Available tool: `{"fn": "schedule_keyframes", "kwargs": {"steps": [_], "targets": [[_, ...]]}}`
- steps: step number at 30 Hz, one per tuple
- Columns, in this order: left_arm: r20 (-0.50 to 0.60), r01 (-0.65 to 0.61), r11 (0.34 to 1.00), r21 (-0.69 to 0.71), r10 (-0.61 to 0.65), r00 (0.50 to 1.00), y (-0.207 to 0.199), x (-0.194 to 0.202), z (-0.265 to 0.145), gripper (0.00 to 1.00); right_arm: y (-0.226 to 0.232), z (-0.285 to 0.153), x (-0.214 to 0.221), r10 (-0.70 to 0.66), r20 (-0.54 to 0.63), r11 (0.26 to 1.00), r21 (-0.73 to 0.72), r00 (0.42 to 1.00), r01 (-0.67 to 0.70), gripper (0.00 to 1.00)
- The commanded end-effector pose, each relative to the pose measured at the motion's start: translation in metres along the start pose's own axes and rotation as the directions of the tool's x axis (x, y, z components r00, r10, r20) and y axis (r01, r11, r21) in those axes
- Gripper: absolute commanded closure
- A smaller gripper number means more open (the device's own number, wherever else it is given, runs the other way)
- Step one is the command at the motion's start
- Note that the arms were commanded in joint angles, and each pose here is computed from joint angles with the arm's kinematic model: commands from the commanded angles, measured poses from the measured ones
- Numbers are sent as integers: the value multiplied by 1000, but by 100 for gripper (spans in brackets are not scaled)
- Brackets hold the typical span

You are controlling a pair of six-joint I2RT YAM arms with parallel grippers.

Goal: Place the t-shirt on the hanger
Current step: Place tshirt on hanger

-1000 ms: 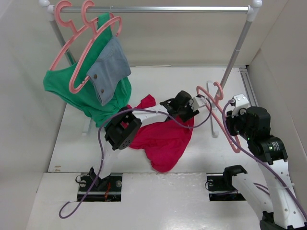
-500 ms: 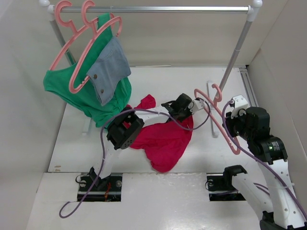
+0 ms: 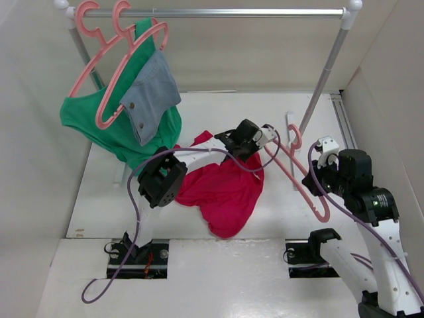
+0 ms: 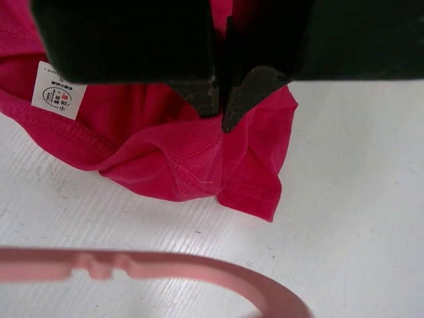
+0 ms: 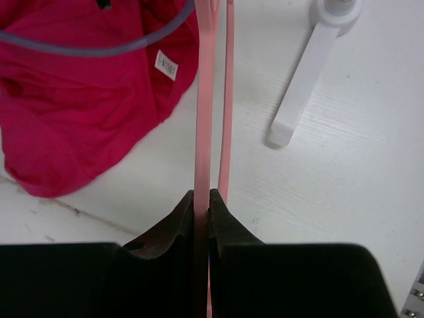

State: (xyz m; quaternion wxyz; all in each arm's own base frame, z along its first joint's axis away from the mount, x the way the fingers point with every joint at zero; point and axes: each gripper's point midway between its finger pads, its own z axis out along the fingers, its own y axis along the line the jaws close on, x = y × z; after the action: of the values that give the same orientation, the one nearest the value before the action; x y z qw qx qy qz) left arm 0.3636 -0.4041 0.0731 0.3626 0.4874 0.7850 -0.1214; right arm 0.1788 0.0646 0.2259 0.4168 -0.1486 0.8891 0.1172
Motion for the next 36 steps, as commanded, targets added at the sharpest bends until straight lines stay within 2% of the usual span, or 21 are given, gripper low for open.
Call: {"fn": "schedule_keyframes", "kwargs": {"steps": [1,10,15,18,23,27,36], "targets": [[100,44,998,-42,-40,994,18,-44,-23,100,27,-14,2,38,-26,991,-130,999,-41,100],[81,43,997,-67,-37,996,28,-46,-12,100,59,-33,3,63,-20,955,-291,998,-66,100],[81,32,997,-68,-27,996,28,-46,-12,100,58,-36,5,61,-11,958,-280,998,-62,100],[77,14,997,-78,-8,997,31,-45,-13,100,52,-48,-6,54,23,973,-227,998,-47,100],[76,5,997,-79,1,997,31,-45,-13,100,56,-48,-8,56,14,966,-252,998,-50,100],[66,-14,997,-78,19,998,31,-42,-9,100,51,-63,-27,45,62,977,-211,997,-31,100],[50,-24,998,-65,27,998,28,-36,-8,100,52,-63,-34,52,78,975,-220,996,-34,100]]}}
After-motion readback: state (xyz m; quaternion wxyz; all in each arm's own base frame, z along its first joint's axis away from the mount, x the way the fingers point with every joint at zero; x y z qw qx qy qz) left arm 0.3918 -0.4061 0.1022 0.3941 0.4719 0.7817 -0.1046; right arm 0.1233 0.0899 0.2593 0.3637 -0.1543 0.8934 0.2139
